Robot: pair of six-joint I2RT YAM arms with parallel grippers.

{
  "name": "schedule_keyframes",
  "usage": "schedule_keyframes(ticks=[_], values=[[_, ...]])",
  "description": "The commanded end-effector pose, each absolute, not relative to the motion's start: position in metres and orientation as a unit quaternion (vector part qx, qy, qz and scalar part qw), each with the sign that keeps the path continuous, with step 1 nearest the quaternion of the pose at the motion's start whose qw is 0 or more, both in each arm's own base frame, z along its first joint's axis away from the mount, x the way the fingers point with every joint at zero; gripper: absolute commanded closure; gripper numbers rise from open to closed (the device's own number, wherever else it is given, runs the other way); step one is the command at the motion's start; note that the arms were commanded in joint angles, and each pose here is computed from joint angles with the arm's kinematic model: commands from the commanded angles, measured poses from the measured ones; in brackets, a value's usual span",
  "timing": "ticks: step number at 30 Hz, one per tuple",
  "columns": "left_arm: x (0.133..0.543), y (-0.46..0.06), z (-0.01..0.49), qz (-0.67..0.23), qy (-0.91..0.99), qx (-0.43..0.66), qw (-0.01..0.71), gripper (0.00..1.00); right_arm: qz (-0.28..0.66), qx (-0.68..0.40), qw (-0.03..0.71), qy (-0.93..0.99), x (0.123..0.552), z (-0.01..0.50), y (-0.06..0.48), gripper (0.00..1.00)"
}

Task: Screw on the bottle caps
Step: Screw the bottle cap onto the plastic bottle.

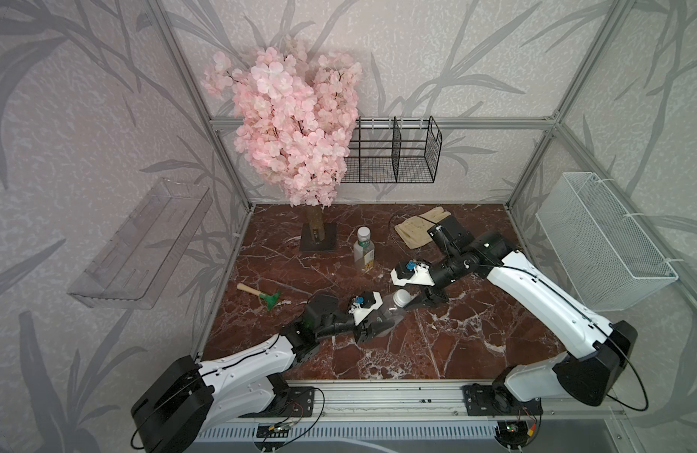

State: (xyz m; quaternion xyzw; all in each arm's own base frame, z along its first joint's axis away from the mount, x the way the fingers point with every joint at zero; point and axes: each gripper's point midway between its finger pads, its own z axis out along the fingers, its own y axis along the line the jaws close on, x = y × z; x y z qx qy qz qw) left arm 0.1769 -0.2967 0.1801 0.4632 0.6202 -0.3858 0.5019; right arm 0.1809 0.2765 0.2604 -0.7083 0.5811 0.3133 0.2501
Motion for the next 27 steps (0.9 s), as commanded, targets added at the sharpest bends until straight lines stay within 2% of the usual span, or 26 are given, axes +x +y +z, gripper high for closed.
schedule_keyframes(ticks=[1,10,21,27], values=[[0.179,-0.301,0.198,-0.391,0.602,0.463,0.519,0.44,0.318,-0.705,0.238,0.588,0.179,0.26,0.277,0.45],[0.179,-0.301,0.199,-0.39,0.602,0.463,0.52,0.44,0.318,-0.701,0.233,0.594,0.179,0.259,0.278,0.62],[0.183,-0.299,0.2,-0.382,0.606,0.458,0.527,0.44,0.321,-0.673,0.217,0.631,0.181,0.254,0.281,0.76],[0.189,-0.295,0.203,-0.366,0.61,0.447,0.541,0.44,0.315,-0.639,0.221,0.666,0.187,0.253,0.284,0.89]])
